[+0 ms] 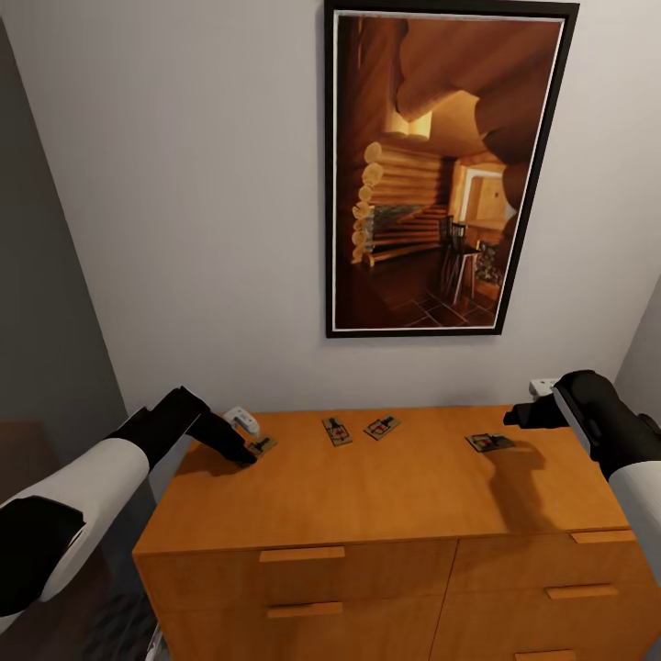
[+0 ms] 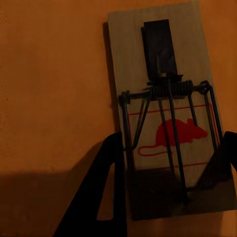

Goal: Take the four mousetraps from the cabinet in the bathroom and place them on the bathroom floor. Make sure all four end up on the same floor surface, and ensure that at least two of them are either under or directly next to the same bathroom sink.

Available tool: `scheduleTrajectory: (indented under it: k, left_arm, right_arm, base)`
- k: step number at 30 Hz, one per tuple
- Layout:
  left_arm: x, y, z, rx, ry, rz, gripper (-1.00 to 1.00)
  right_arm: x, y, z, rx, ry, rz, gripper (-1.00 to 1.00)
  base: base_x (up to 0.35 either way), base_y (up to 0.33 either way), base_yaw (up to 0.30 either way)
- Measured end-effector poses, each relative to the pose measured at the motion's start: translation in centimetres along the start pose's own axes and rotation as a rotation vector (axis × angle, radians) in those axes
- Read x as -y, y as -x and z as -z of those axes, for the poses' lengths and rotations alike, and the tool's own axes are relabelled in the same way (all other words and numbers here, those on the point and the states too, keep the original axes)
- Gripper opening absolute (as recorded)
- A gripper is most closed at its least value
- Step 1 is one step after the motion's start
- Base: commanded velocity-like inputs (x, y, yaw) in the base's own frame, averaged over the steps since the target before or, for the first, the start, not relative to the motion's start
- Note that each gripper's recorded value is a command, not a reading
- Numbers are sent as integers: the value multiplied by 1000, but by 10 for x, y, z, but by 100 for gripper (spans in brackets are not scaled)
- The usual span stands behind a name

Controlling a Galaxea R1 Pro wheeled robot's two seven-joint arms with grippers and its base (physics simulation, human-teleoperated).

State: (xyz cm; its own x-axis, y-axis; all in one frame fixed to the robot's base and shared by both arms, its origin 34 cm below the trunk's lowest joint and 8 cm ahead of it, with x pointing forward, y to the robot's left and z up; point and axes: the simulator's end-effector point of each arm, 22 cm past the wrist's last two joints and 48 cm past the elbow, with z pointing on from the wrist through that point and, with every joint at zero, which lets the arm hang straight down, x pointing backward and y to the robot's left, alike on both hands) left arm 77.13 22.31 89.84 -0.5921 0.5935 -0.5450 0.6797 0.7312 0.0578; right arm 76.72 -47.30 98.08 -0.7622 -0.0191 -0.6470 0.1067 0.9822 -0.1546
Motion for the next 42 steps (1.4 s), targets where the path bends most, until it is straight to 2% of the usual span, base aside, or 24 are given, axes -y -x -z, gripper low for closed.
scheduleTrajectory:
  k: [19, 28, 42]
  left_arm:
    - [0, 0, 0, -3, 3, -7, -100]
    - [10, -4, 2, -10, -27, 7, -100]
    - [10, 5, 19, -19, -29, 8, -100]
  right_arm:
    - [8, 0, 1, 1, -12, -2, 100]
    - [11, 8, 11, 0, -13, -3, 100]
    - [14, 21, 27, 0, -13, -3, 100]
  base:
    - [0, 0, 0]
    - [0, 0, 0]
    - [0, 0, 0]
